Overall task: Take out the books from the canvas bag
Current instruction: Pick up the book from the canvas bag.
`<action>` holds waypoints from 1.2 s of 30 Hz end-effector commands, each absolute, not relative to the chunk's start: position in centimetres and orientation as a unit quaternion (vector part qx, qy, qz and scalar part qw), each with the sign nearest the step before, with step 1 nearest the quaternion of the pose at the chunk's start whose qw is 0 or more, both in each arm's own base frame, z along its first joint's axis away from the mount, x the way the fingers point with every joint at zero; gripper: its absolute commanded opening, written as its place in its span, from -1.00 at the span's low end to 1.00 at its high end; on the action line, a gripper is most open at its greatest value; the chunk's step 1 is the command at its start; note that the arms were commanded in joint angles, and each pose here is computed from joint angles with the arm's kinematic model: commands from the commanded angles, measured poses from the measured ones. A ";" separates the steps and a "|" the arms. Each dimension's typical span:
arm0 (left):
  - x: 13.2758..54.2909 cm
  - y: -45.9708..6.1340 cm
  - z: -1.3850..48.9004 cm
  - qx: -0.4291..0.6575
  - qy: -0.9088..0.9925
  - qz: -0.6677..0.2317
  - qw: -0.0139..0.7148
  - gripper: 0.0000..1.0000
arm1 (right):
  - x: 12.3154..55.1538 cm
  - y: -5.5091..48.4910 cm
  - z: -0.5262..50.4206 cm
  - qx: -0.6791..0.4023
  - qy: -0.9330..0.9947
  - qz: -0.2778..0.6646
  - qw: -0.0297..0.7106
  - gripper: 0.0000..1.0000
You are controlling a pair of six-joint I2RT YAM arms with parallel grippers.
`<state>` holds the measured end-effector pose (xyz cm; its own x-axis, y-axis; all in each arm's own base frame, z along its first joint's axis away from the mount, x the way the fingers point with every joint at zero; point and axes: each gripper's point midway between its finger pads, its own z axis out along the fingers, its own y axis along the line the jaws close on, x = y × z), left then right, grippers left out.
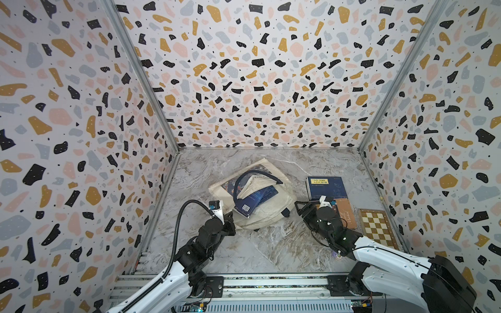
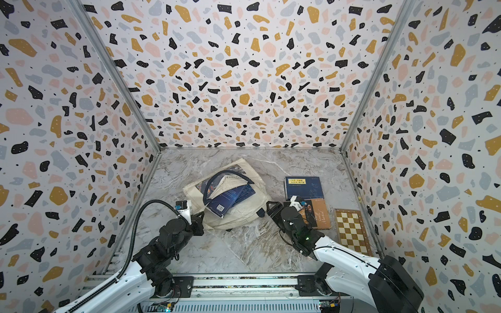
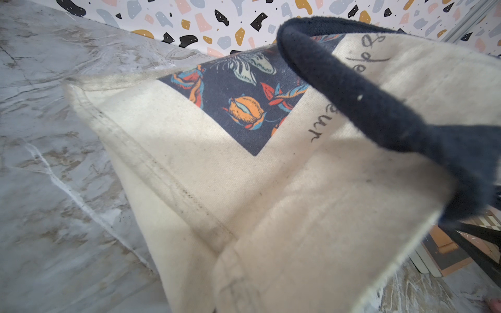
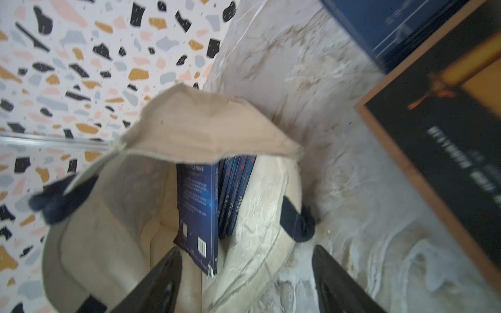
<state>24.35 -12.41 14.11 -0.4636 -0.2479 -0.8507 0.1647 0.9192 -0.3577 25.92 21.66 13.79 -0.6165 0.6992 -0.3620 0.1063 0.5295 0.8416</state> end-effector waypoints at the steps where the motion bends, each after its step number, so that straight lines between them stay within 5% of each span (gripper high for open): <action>1: 24.7 -12.6 15.8 -0.028 0.817 -0.212 0.535 -1.00 | 26.1 23.6 15.5 0.207 0.788 0.421 0.400 0.51; 16: 24.5 -12.5 15.9 -0.026 0.813 -0.215 0.540 -1.00 | 28.7 35.2 13.3 0.097 0.815 0.420 0.386 0.49; 36: 24.4 -12.5 16.1 -0.025 0.811 -0.215 0.543 -1.00 | 33.6 40.7 9.9 0.078 0.797 0.468 0.373 0.24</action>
<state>24.19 -12.30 14.72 -0.4470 -0.2563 -0.8571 0.1737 0.9150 -0.3642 32.99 39.02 6.59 -0.7311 0.4612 -0.5028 -0.1505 0.6098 0.7781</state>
